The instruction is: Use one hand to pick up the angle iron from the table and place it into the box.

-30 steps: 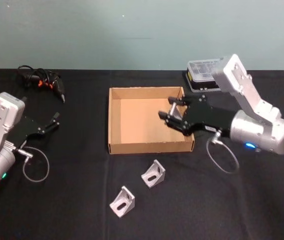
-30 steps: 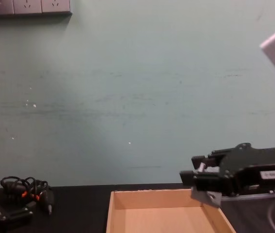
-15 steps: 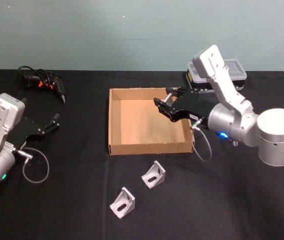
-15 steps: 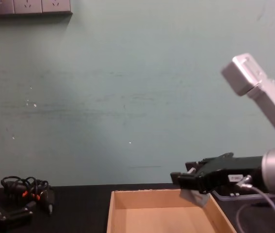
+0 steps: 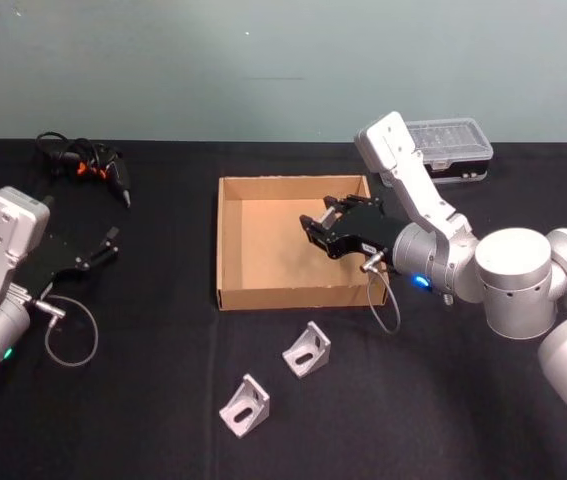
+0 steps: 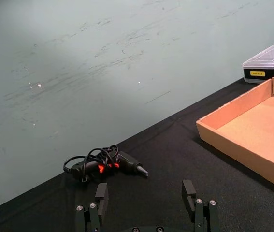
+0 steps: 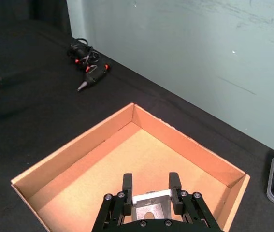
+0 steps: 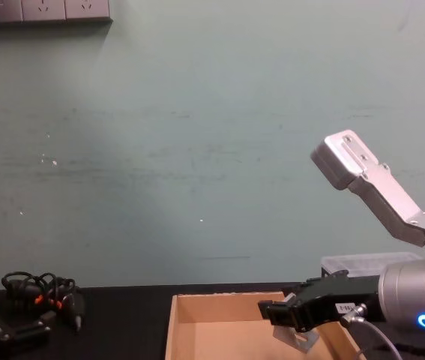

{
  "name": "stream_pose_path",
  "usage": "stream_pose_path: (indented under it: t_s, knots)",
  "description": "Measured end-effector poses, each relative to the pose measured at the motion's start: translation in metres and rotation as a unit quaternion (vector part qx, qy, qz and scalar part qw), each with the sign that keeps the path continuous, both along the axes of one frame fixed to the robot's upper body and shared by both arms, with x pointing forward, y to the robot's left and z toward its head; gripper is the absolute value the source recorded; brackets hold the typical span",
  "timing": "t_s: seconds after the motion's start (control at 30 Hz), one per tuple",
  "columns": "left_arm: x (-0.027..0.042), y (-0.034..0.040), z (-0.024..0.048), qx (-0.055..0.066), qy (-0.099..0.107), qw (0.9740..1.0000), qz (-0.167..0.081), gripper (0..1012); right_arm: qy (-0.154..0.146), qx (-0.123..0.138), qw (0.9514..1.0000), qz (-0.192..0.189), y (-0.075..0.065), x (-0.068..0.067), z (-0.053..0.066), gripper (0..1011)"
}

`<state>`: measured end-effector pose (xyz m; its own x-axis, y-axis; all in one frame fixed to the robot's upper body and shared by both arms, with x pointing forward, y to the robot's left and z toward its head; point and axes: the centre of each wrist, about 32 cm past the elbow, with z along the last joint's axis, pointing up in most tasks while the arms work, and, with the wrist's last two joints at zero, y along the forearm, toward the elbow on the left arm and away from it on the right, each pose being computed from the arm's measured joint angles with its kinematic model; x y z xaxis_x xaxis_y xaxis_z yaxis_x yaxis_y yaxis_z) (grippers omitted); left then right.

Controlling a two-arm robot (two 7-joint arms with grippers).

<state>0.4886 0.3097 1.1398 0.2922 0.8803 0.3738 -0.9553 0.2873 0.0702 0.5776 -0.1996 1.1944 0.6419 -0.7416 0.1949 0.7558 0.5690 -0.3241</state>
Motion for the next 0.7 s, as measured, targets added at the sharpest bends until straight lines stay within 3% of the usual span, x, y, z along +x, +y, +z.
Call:
stream_pose_path:
  t_s: [0.47,0.7]
  knots:
    - [0.0,0.0,0.0,0.0,0.0,1.0,0.0,1000,0.013,-0.016,0.9998,0.004,-0.0028,0.0027,-0.0037,450]
    - [0.0,0.0,0.0,0.0,0.0,1.0,0.0,1000,0.018,-0.025,0.9994,0.016,-0.004,0.0045,-0.0042,657]
